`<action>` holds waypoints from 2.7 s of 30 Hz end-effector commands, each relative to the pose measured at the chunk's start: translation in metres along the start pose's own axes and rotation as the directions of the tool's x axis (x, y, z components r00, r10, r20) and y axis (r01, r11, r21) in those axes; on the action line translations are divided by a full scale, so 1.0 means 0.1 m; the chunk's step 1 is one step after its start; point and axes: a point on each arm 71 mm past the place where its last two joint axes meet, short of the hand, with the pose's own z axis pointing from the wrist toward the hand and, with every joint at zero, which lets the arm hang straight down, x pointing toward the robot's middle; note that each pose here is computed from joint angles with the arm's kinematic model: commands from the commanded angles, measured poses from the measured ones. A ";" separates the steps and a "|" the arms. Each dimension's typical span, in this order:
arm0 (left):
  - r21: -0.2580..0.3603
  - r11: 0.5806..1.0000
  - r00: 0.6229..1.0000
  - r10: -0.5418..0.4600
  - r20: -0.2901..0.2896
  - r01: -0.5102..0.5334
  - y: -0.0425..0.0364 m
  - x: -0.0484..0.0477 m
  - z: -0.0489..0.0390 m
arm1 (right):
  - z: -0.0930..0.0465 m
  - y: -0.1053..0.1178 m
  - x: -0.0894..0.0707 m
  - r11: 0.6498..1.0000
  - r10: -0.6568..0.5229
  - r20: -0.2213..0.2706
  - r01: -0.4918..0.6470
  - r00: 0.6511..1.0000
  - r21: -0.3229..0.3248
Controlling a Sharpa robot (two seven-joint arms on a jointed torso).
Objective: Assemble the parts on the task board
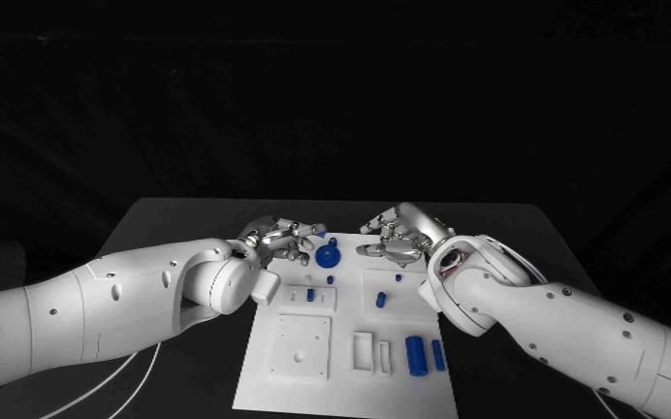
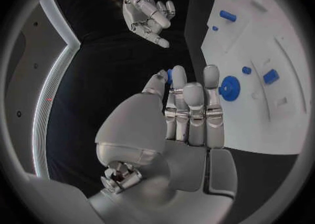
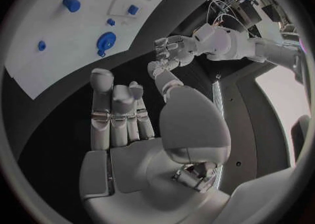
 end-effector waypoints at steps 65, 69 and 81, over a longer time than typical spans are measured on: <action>-0.001 0.994 0.988 -0.106 -0.110 0.107 0.039 0.387 -0.097 | -0.01 0.36 0.26 0.979 -0.116 0.237 0.151 0.965 -0.138; -0.002 0.995 0.989 -0.104 -0.107 0.105 0.041 0.374 -0.096 | -0.02 0.35 0.25 0.979 -0.116 0.232 0.151 0.966 -0.136; -0.005 0.995 0.990 -0.102 -0.102 0.102 0.046 0.344 -0.094 | -0.02 0.30 0.26 0.981 -0.107 0.190 0.135 0.976 -0.139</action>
